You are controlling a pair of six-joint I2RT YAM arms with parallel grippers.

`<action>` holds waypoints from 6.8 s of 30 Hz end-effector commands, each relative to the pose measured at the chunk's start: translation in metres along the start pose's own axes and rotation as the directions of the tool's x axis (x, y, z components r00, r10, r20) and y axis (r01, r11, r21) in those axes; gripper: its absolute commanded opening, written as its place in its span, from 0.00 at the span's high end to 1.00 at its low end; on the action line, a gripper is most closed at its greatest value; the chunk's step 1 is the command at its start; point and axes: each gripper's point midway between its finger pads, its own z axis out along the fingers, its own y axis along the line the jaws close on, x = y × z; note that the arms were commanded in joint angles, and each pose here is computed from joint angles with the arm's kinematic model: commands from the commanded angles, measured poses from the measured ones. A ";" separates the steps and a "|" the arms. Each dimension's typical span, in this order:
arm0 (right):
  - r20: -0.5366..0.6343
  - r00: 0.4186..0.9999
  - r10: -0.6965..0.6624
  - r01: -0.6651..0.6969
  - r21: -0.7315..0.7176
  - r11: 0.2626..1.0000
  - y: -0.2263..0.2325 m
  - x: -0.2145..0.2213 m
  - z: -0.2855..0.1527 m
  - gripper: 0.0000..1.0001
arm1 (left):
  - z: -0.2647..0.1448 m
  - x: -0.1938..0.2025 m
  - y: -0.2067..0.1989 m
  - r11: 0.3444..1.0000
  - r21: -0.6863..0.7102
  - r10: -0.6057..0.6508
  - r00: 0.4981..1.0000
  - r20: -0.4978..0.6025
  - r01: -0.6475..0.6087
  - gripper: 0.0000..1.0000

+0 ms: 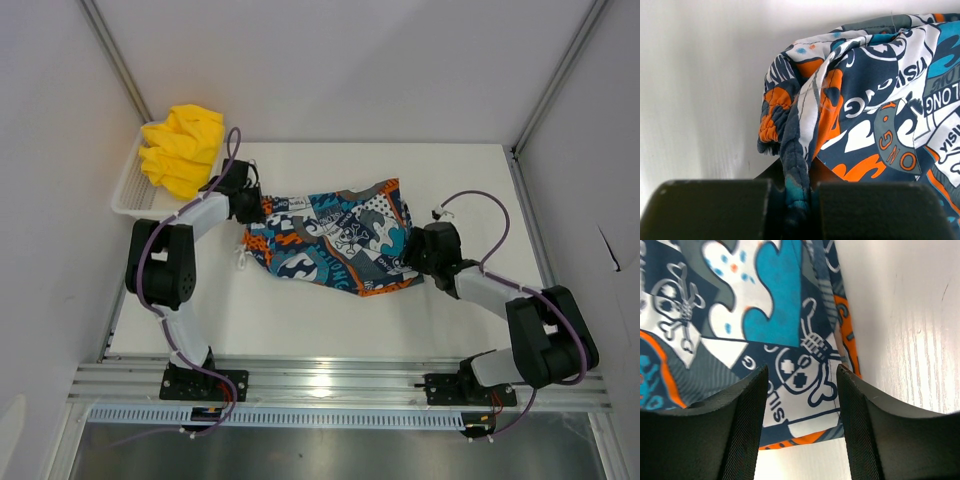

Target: Fold and stack the shorts

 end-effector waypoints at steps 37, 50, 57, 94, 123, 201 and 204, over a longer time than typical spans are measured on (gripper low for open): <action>-0.070 0.998 0.001 0.007 0.114 0.993 -0.026 0.014 -0.019 1.00 | -0.007 -0.015 0.020 0.997 -0.073 -0.021 0.999 0.028 0.023 1.00; -0.099 0.995 0.011 0.005 0.157 0.988 -0.045 0.027 -0.031 1.00 | -0.007 -0.015 0.019 0.998 -0.061 -0.027 0.999 0.026 0.029 1.00; -0.097 0.995 -0.015 0.026 0.113 0.993 -0.037 0.024 -0.030 0.61 | -0.007 -0.008 0.007 0.998 0.000 -0.070 0.998 0.004 0.070 1.00; 0.137 0.956 -0.260 0.276 -0.110 0.955 0.073 -0.159 0.134 0.44 | -0.019 -0.029 -0.016 0.998 -0.051 -0.019 0.999 0.029 0.020 1.00; 0.182 0.963 -0.201 0.202 0.010 0.979 0.042 -0.209 0.176 0.31 | -0.004 -0.039 -0.016 0.997 -0.077 0.002 1.000 0.017 -0.001 1.00; -0.076 0.966 -0.245 0.177 -0.496 0.850 0.242 0.073 -0.016 0.60 | -0.126 -0.050 -0.060 0.918 -0.393 0.056 0.998 -0.020 -0.059 1.00; -0.108 0.970 -0.217 0.140 -0.484 0.864 0.221 0.068 -0.009 0.69 | -0.125 -0.049 -0.066 0.913 -0.402 0.065 0.998 -0.019 -0.067 1.00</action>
